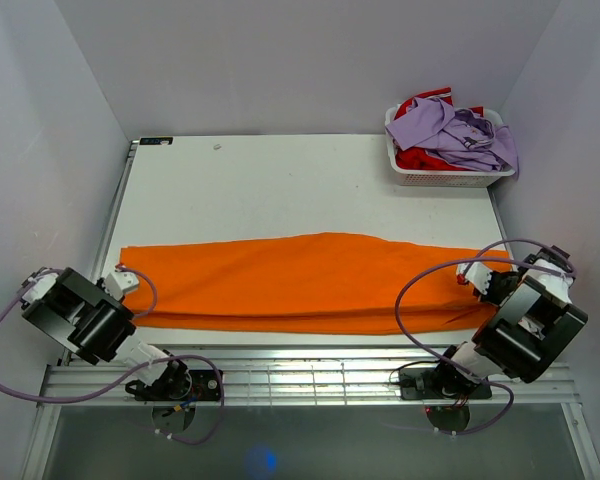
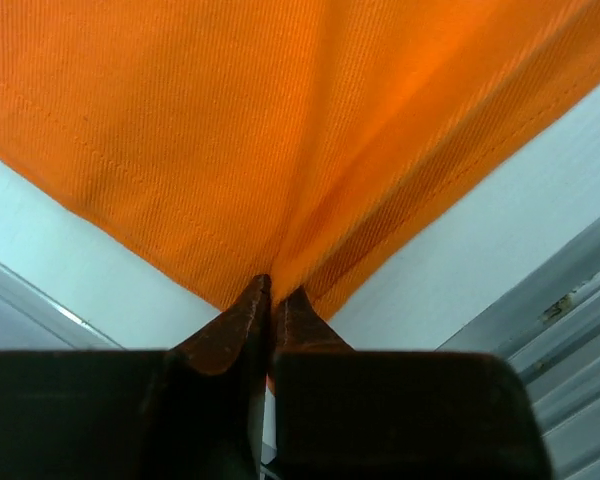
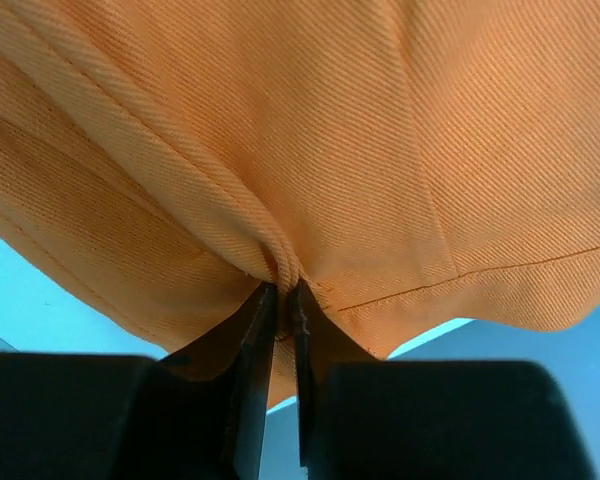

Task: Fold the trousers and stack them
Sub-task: Fold the trousers

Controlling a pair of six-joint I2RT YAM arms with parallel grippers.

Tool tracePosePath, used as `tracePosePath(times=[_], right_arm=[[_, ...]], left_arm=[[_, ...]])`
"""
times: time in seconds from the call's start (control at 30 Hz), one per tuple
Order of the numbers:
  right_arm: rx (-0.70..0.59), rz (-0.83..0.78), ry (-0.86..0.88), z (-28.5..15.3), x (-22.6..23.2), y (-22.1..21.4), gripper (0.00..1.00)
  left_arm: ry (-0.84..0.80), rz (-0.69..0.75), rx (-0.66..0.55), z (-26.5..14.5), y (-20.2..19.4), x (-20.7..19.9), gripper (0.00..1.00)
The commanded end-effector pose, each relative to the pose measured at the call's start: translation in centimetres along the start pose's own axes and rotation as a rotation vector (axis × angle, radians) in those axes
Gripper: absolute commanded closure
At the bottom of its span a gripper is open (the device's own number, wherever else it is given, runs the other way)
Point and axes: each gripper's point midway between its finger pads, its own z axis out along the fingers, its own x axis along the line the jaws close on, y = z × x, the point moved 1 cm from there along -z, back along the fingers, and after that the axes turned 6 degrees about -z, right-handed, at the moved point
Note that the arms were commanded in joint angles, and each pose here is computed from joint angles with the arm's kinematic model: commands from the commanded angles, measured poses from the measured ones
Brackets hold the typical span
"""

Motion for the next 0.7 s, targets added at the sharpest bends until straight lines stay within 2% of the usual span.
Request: tracePosePath(times=[0.0,0.03,0.07,0.1,0.13,0.17,0.2,0.27,0.3,0.37,0.4,0.47,0.6,0.63,0.67], right_arm=[[0.145,-0.144,-0.04,-0.3,-1.0,-2.7,0.81],[0.147,-0.15,-0.048,-0.4,-1.1,-2.6,0.75],[0.149,-0.141,-0.057,-0.6,-1.1,-2.6,0.69],[0.157,-0.137,-0.088,-1.5,-1.9,-2.6,0.51],[0.14,-0.126,-0.118,-1.9,-2.6,-2.2,0.43],[0.131,-0.11,-0.139,-2.4,-3.2,-2.0,0.39],[0.104,-0.106,-0.174,-3.8,-4.4,-1.4,0.28],[0.066,-0.086,-0.206,-5.4,-5.6,-0.4,0.13],[0.021,-0.084,-0.214,-6.8,-6.2,0.7,0.11],[-0.019,-0.091,-0.214,-8.1,-6.5,1.9,0.0],[-0.029,-0.114,-0.221,-8.8,-6.7,2.5,0.08],[-0.059,-0.132,-0.225,-9.7,-6.5,3.7,0.09],[-0.12,-0.173,-0.262,-10.0,-6.7,6.8,0.08],[-0.137,-0.118,-0.25,-9.6,-6.5,7.4,0.07],[-0.16,-0.136,-0.238,-8.9,-6.9,9.0,0.02]], left_arm=[[0.127,0.345,0.132,-0.4,-1.6,3.6,0.82],[0.13,0.347,0.124,-0.5,-1.4,3.5,0.53],[0.163,0.355,0.105,-1.1,-0.7,4.0,0.43],[0.167,0.341,0.084,-1.5,-0.1,4.0,0.37],[0.175,0.338,0.065,-2.0,0.4,4.1,0.34],[0.209,0.352,0.059,-3.6,1.2,5.4,0.16],[0.199,0.334,-0.005,-4.1,2.5,4.9,0.15],[0.208,0.325,-0.055,-6.5,4.4,5.4,0.14],[0.225,0.324,-0.095,-7.4,5.6,5.6,0.14],[0.232,0.324,-0.133,-8.8,7.1,5.5,0.13],[0.221,0.325,-0.154,-9.9,8.1,5.1,0.13],[0.244,0.341,-0.173,-11.0,9.3,4.8,0.13],[0.32,0.311,-0.286,-12.7,12.4,4.6,0.03],[0.336,0.311,-0.342,-12.8,13.8,4.5,0.02],[0.317,0.232,-0.37,-12.4,14.3,4.1,0.02]])
